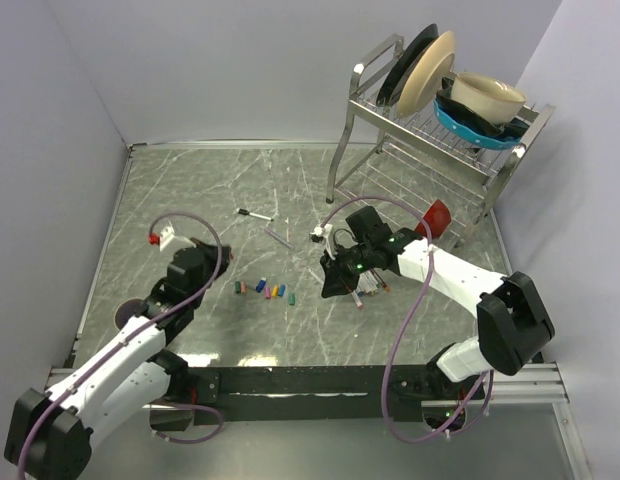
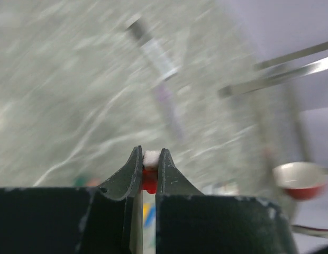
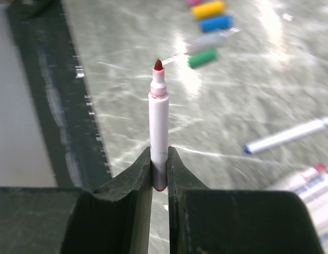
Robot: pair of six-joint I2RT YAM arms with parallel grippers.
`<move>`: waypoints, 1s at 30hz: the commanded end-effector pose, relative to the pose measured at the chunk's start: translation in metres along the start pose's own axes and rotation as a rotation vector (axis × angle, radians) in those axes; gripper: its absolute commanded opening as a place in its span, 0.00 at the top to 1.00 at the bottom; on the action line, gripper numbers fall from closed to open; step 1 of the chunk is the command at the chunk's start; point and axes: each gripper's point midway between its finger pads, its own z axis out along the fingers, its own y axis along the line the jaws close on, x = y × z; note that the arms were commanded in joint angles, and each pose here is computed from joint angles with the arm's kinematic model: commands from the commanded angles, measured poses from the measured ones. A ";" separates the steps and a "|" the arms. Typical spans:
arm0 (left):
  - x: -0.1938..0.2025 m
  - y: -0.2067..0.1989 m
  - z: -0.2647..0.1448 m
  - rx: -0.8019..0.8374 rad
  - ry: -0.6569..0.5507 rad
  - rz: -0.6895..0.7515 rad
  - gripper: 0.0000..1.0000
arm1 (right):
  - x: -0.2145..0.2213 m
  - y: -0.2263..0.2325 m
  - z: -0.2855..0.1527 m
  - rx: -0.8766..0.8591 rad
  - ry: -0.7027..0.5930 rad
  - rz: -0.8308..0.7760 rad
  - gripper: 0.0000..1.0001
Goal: Open the pen caps
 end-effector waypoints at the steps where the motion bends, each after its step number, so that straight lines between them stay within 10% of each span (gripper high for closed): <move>1: 0.040 0.062 -0.003 -0.179 0.131 -0.017 0.99 | 0.004 -0.031 -0.001 0.149 0.032 0.021 0.99; 14: 0.068 0.112 0.012 -0.357 0.229 0.031 0.96 | 0.036 -0.081 -0.004 0.393 0.172 0.171 0.91; 30: 0.078 0.111 0.015 -0.352 0.297 0.034 0.65 | 0.052 -0.094 0.004 0.421 0.251 0.262 0.71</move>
